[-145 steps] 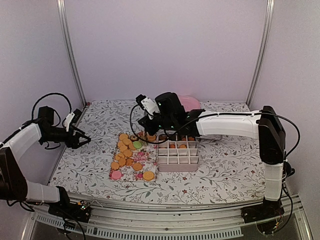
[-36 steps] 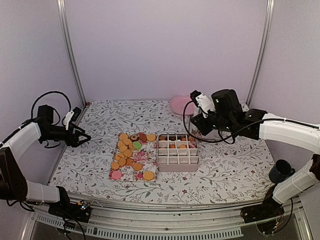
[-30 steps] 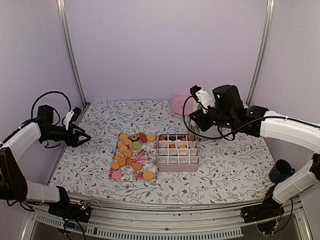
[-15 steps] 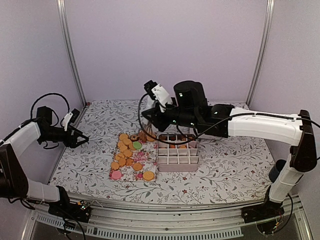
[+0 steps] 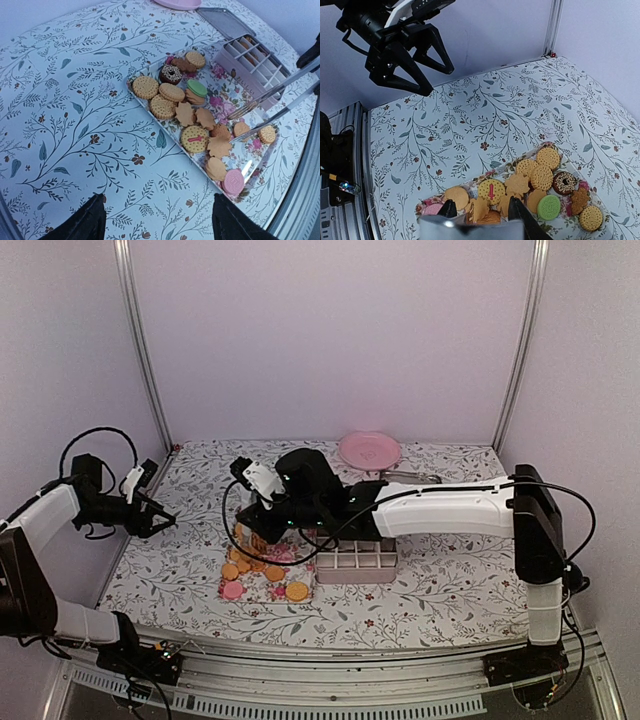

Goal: Pack the cookies
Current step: Pick up the fake cookies from the plate.

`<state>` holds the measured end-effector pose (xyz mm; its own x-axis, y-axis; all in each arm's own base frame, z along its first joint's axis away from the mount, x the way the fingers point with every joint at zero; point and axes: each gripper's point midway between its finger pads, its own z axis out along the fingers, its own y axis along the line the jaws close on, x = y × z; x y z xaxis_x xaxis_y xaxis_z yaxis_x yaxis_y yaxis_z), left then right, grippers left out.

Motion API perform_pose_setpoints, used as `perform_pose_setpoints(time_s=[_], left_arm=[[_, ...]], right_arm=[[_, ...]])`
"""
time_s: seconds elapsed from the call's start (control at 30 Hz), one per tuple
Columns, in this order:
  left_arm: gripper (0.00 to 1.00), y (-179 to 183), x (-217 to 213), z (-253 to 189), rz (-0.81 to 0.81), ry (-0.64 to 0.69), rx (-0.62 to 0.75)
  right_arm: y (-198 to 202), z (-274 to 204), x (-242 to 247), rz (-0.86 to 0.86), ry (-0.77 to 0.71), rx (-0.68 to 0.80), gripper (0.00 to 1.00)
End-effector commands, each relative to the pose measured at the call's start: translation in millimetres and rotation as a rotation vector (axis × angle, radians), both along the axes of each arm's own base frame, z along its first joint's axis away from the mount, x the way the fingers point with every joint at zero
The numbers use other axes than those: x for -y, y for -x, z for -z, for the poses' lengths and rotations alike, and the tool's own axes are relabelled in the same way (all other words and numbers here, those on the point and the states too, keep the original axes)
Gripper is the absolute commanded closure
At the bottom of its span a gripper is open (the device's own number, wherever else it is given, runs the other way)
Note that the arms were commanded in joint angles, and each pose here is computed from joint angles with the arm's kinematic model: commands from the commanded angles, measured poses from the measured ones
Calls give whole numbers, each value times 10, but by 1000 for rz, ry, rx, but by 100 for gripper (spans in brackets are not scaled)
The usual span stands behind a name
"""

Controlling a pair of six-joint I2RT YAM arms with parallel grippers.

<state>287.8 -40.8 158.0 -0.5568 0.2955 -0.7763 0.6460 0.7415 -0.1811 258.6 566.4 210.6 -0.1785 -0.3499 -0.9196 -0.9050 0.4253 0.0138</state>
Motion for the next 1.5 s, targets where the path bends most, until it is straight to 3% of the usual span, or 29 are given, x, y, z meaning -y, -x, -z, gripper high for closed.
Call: perform_pose_setpoints(time_s=[0.0,0.53,0.6,0.83,0.97,1.47], left_arm=[[26,40,-2,-6,6,1,8],[26,50,4,-32,6,1,15],[26,49,4,-31,7,3,15],[26,45,14,-39,10,9,15],[26,41,10,-49,8,9,18],[26,30,4,-54,8,9,18]], right_arm=[[-44,-238,-131,-2,-106,-7,64],[-44,161,-245,-13,-77,-68,60],[-33,160,-252,-18,-80,-73,63],[-40,14,-230,-7,-105,-65,90],[-33,-150,-205,-5,-133,-57,99],[-126,-853,300,74,-194,39,100]])
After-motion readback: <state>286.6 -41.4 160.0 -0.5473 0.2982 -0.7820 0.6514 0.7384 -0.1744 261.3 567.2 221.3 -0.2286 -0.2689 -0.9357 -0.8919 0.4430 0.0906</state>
